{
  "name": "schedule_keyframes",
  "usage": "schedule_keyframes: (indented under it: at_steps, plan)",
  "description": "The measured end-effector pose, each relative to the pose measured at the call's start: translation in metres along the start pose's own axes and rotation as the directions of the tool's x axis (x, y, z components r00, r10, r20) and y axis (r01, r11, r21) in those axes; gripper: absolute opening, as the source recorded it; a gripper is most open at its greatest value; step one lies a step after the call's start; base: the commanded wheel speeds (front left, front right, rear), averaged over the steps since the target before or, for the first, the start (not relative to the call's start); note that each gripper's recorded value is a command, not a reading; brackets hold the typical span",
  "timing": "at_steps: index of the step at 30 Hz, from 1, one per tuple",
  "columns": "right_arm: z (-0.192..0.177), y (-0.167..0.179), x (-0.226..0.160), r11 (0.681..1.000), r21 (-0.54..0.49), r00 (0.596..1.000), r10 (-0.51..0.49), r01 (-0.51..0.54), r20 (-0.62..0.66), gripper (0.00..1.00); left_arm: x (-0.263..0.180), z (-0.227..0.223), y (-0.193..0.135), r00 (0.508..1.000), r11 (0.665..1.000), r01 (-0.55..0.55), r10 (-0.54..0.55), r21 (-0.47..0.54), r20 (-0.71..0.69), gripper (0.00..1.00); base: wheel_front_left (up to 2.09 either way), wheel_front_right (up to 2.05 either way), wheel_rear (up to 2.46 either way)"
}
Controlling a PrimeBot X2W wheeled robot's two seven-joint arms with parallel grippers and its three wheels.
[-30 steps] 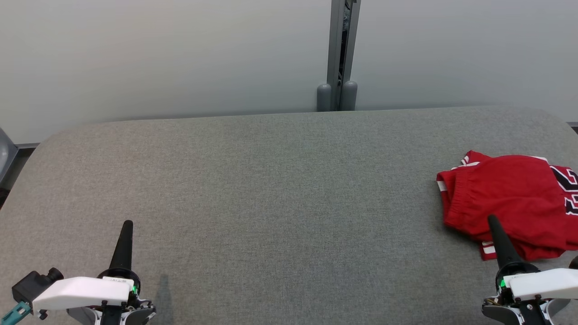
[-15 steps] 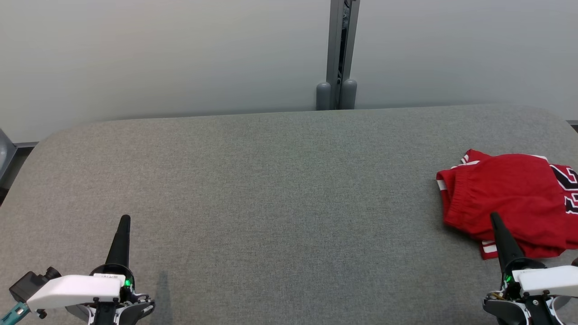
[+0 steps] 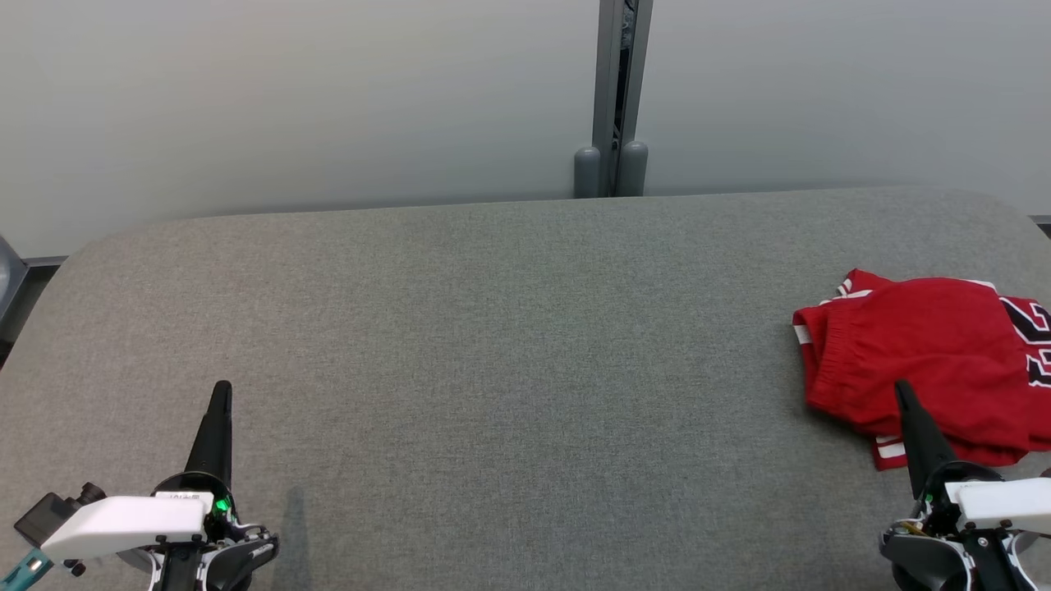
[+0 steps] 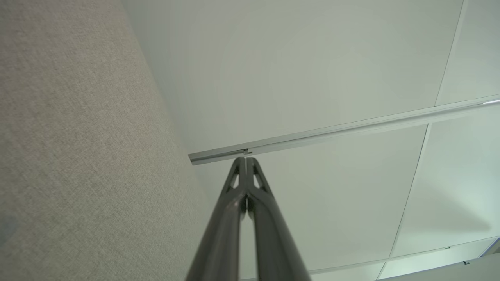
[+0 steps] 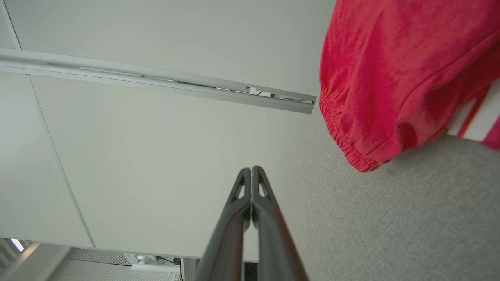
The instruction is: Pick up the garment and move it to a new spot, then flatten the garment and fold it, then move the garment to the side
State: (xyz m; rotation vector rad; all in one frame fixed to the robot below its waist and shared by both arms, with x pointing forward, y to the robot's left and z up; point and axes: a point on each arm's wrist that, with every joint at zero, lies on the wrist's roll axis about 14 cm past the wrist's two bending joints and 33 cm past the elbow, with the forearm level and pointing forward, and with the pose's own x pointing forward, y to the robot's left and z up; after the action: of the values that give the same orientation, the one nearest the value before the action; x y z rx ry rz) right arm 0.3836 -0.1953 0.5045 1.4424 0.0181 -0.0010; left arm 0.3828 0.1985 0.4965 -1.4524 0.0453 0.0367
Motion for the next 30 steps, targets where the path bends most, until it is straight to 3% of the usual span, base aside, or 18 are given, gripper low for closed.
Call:
schedule_keyframes:
  at_steps: [20,30]
  plan:
    - [0.0045,-0.0008,0.0038,0.991,0.13,1.0,0.002,-0.003,0.012,0.0,0.0041,0.0021,-0.0074,0.999,0.992,0.043,-0.042,-0.122,0.008,0.0,0.0,0.0,0.0]
    - [0.0042,0.0001,0.0043,0.991,0.132,1.0,0.004,-0.006,0.011,0.0,0.0046,0.0021,-0.0083,0.999,0.991,0.045,-0.044,-0.122,0.007,0.0,0.0,0.0,0.0]
